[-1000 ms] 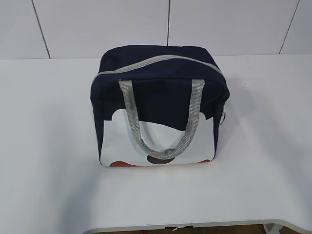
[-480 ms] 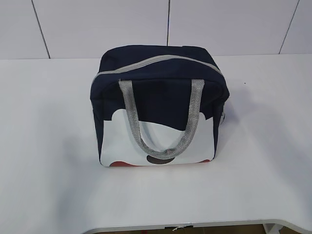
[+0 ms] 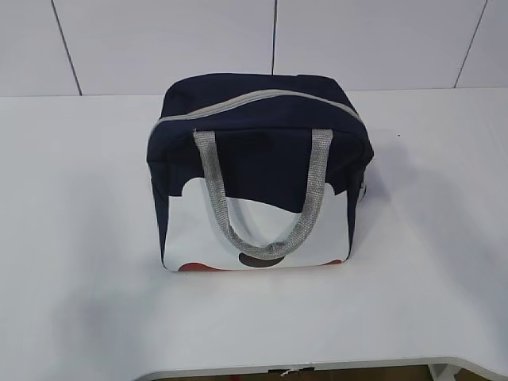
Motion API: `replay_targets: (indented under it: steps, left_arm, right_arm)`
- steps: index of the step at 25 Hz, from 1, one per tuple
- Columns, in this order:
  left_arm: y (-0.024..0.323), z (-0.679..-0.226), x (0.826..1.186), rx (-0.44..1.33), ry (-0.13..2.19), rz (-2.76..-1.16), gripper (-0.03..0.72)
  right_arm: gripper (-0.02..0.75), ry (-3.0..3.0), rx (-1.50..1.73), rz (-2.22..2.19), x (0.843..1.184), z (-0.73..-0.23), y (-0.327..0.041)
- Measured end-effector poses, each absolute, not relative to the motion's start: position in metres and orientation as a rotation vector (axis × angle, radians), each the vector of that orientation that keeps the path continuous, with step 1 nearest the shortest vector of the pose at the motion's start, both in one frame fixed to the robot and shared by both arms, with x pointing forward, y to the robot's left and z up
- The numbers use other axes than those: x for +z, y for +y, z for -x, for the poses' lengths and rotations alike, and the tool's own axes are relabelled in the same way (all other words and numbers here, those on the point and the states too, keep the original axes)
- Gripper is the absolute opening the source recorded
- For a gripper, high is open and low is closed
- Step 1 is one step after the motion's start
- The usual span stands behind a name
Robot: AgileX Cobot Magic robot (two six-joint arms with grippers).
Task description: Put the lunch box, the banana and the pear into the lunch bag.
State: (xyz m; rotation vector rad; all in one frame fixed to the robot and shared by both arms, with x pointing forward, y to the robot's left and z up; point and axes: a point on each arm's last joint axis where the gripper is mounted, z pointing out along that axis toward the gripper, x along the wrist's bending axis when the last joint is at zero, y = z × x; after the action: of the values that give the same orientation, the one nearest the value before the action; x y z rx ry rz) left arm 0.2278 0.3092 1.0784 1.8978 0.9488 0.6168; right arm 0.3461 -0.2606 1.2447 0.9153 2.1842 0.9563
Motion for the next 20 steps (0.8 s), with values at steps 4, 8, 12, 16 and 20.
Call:
replay_targets:
  steps: [4,8,12,16,20]
  left_arm:
    - [0.307,-0.223,1.069,0.556,0.927,-1.882,0.403]
    - [0.303,-0.226,1.058,0.519,0.938,-1.915,0.454]
    - [0.3,-0.229,1.051,0.507,0.946,-1.928,0.46]
    - [0.299,-0.23,1.051,0.508,0.942,-1.923,0.455]
    - [0.299,-0.231,1.049,0.507,0.944,-1.927,0.44]
  right_arm:
    - [0.463,2.185,0.959,-0.915,1.245,-0.346,-0.26]
    - [0.463,2.185,0.962,-0.915,1.245,-0.346,-0.26]
    - [0.463,2.185,0.964,-0.914,1.245,-0.346,-0.26]
    - [0.463,2.186,0.967,-0.914,1.245,-0.346,-0.26]
    - [0.463,2.186,0.969,-0.914,1.245,-0.346,-0.26]
